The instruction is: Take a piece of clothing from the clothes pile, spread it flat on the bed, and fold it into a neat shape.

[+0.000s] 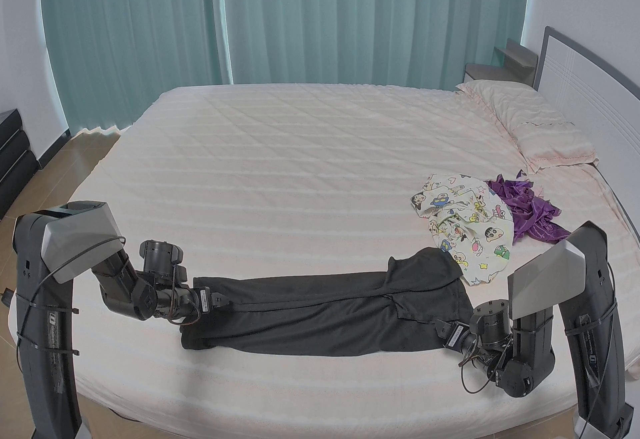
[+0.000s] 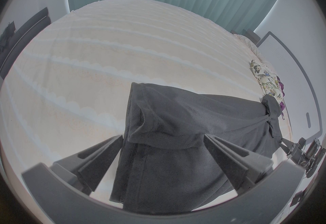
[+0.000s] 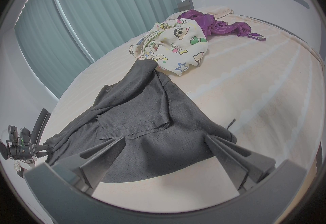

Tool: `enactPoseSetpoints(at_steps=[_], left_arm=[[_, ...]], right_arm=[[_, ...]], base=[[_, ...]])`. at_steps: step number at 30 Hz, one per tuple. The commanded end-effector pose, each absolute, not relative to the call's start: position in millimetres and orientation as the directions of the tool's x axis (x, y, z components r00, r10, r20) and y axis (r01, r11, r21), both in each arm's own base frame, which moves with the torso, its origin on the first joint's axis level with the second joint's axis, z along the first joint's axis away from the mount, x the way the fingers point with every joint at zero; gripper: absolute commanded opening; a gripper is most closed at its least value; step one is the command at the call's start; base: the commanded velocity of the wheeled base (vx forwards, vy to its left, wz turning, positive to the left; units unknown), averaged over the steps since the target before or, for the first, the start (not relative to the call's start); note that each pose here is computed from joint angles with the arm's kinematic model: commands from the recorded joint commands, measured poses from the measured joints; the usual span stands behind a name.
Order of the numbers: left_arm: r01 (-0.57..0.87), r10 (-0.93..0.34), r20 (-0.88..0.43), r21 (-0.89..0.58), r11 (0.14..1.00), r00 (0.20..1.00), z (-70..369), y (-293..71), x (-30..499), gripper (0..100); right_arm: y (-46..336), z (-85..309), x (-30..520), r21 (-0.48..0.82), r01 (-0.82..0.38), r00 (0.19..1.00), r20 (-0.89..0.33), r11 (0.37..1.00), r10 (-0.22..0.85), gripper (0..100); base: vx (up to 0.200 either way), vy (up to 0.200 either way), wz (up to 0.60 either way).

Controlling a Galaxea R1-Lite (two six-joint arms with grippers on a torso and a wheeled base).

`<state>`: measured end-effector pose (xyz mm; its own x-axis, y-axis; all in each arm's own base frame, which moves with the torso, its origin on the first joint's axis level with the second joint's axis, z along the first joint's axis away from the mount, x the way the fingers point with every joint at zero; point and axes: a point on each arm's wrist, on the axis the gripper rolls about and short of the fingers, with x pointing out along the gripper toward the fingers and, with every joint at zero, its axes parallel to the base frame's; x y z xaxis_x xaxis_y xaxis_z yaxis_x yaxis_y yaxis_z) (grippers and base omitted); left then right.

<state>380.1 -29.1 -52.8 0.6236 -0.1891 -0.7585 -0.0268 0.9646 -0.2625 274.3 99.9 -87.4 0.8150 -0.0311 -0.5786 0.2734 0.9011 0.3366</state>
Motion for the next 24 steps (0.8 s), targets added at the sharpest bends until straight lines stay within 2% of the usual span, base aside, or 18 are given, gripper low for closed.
enactPoseSetpoints(at_steps=[1,7,11,24], left_arm=[[-0.027,-0.184,-0.763,-0.256,0.966,0.619,-58.1,-29.0,381.4,100],[-0.015,-0.190,-0.748,-0.259,0.966,0.636,-59.4,-30.4,384.4,100],[0.026,-0.174,-0.744,-0.206,0.978,0.645,-59.8,-29.0,385.3,100],[0.018,-0.175,-0.803,-0.201,0.979,0.569,-57.0,-27.9,393.8,100]], right_arm=[[100.4,-88.3,273.5,0.335,0.272,0.814,-0.580,0.902,-0.030,100],[100.2,-89.1,273.2,0.335,0.274,0.819,-0.573,0.902,-0.036,100],[100.2,-89.4,273.8,0.319,0.273,0.821,-0.569,0.908,-0.046,100],[100.1,-73.7,281.3,0.346,0.276,0.855,-0.515,0.897,-0.064,100]], base=[[0.000,0.000,0.00],[0.000,0.000,0.00],[0.000,0.000,0.00],[0.000,0.000,0.00]])
